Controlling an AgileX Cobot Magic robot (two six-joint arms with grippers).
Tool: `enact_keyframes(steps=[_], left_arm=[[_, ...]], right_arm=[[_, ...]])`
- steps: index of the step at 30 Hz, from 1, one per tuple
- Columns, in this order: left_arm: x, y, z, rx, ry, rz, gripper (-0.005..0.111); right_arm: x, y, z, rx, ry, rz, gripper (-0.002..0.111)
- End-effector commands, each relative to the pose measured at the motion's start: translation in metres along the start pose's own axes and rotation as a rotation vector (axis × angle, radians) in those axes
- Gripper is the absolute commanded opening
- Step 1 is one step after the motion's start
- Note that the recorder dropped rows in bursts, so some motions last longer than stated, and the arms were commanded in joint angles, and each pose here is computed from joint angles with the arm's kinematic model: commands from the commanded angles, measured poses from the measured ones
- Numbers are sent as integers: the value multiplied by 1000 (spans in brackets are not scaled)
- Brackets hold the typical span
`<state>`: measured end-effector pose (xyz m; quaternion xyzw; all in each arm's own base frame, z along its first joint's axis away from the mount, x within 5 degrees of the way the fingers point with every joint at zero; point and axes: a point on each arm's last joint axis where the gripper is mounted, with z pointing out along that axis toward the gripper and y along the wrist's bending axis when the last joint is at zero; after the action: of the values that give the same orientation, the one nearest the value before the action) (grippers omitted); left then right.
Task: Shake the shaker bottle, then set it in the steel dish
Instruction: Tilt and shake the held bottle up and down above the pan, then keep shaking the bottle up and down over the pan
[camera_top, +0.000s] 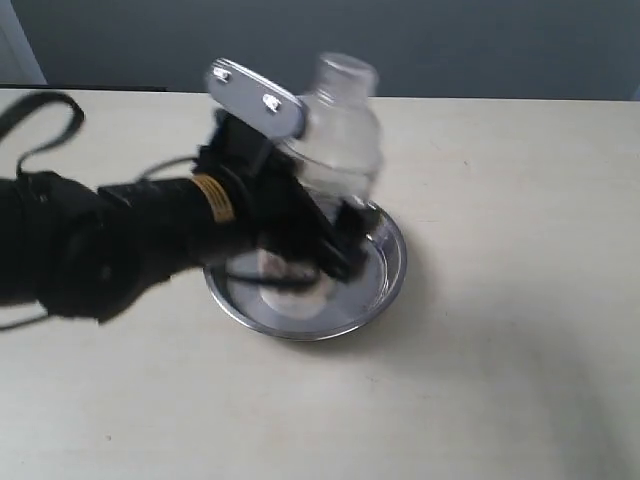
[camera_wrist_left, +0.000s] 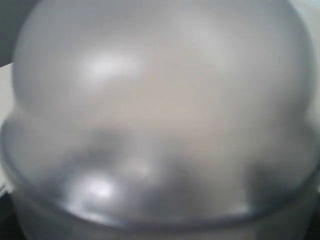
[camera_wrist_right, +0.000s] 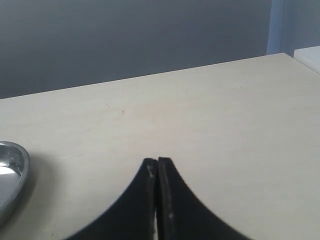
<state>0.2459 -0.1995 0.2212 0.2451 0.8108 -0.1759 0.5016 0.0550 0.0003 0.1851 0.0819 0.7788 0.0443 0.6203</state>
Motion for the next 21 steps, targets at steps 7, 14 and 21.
enact_keyframes(steps=[7,14,21], left_arm=[[-111,-19,-51,58,-445,139,0],[-46,7,-6,-30,-232,-60,0],[-20,23,8,-58,-3,-123,0]], right_arm=[[-1,0,0,1,-13,1,-1],[-1,0,0,1,-13,1,-1],[-1,0,0,0,-13,3,-1]])
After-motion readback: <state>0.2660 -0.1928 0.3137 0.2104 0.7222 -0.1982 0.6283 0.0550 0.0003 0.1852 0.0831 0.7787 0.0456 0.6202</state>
